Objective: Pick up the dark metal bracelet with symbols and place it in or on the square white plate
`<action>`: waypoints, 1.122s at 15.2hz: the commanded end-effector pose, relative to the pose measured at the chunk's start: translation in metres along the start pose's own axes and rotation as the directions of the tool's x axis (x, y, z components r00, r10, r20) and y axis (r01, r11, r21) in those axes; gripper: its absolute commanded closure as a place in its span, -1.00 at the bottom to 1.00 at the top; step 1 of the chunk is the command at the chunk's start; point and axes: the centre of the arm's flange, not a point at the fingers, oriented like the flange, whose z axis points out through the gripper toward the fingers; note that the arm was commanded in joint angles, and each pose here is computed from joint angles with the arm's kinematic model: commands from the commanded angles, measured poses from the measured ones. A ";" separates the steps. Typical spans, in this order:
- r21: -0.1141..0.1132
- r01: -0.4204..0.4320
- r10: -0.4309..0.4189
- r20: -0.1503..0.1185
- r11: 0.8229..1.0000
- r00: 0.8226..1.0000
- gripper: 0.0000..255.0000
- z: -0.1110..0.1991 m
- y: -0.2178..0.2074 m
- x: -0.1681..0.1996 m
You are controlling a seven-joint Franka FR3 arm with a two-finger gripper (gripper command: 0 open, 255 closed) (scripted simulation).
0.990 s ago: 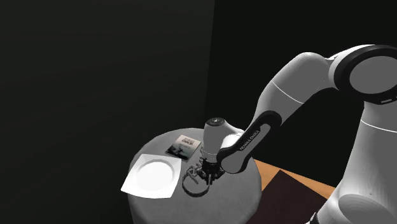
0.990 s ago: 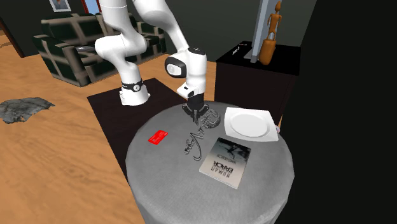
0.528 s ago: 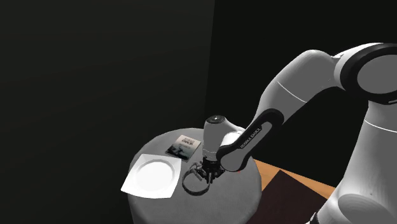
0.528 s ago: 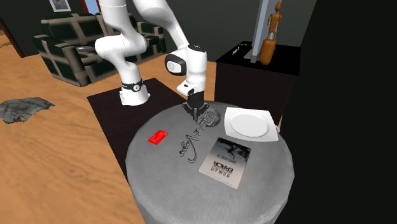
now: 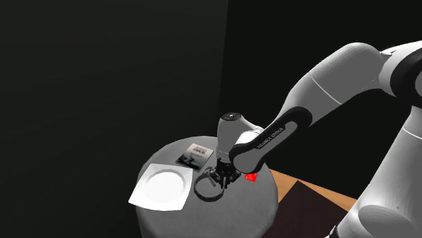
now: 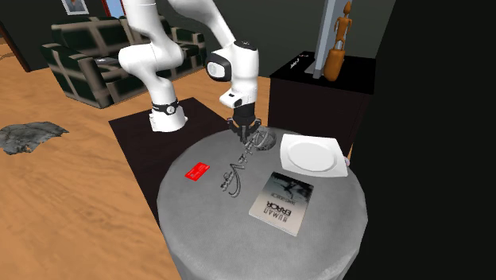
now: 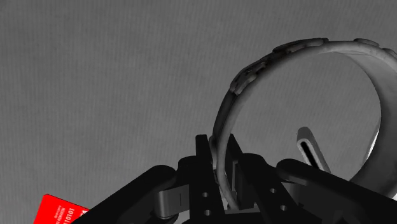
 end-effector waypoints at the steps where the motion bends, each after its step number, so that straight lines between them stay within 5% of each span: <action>1: 0.000 0.000 0.000 0.000 1.000 1.000 1.00 -0.010 0.000 0.001; 8: 0.000 0.000 0.000 0.000 1.000 1.000 1.00 -0.044 0.001 0.001; 17: 0.000 0.000 0.000 0.000 1.000 1.000 1.00 -0.048 -0.116 0.024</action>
